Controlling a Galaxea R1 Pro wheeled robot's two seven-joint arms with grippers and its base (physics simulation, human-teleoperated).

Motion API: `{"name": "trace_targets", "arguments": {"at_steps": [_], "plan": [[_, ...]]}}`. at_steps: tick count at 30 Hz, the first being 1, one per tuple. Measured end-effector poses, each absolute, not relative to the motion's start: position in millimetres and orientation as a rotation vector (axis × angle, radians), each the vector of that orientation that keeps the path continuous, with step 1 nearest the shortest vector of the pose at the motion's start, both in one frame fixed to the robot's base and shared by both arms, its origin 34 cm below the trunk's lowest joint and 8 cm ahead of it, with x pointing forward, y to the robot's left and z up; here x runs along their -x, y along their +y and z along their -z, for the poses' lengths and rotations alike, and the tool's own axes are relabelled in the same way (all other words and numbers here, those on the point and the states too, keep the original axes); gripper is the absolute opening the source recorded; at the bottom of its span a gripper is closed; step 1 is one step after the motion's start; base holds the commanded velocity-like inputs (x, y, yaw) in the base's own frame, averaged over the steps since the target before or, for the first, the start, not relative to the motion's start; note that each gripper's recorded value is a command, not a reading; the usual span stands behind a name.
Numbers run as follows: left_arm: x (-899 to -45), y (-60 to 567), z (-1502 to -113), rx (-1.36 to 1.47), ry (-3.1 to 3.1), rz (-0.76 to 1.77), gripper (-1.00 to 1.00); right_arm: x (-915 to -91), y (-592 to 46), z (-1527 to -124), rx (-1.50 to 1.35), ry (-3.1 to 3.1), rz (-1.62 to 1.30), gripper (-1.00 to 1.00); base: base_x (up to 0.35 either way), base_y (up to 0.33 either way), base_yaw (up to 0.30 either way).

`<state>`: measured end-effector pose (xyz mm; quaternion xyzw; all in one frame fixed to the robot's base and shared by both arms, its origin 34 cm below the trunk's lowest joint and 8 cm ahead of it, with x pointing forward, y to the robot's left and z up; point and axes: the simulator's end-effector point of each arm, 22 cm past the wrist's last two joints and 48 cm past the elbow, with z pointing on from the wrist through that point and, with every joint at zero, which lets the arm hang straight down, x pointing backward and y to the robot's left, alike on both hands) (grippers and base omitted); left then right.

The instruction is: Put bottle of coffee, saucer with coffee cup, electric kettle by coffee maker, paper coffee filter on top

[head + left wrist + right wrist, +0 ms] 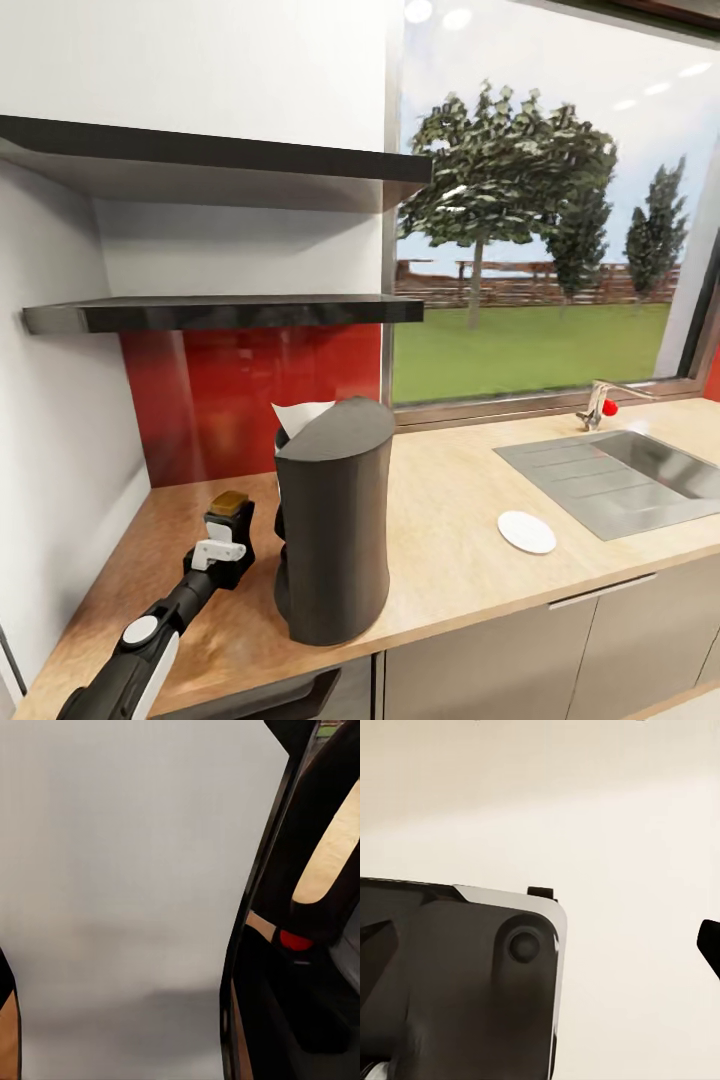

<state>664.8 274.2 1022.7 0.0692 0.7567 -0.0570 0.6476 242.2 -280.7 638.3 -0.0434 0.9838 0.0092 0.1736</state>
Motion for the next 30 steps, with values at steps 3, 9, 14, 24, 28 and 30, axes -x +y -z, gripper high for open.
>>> {"name": "trace_targets", "arguments": {"at_steps": [3, 9, 14, 24, 28, 30], "plan": [[-664.8, 263.8, -1022.0, -0.155, 1.72, 0.147, -1.0, -242.1, -280.9, -638.3, 0.122, 2.79, -0.026, 1.0, 0.204, 0.0, 0.0], [-665.0, 261.3, -1022.3, -0.154, 1.717, 0.151, -1.0, -242.2, -280.2, -638.2, 0.122, 2.79, -0.027, 1.0, 0.03, 0.0, 0.0], [-664.7, 260.7, -1022.6, -0.153, 1.717, 0.152, -1.0, -241.6, -280.1, -638.2, 0.123, 2.791, -0.027, 1.0, 0.146, 0.0, 0.0], [-664.3, 262.7, -1021.2, -0.149, 1.718, 0.149, -1.0, -241.7, -280.2, -638.1, 0.122, 2.791, -0.027, 1.0, 0.02, 0.0, 0.0], [-663.2, 261.8, -1019.3, -0.152, 1.721, 0.151, -1.0, -241.5, -280.4, -638.0, 0.122, 2.792, -0.027, 1.0, 0.0, 0.0, 0.0], [-662.2, 260.8, -1014.6, -0.152, 1.731, 0.154, -1.0, -241.5, -280.3, -638.0, 0.123, 2.792, -0.027, 1.0, 0.0, 0.0, 0.0]]}}
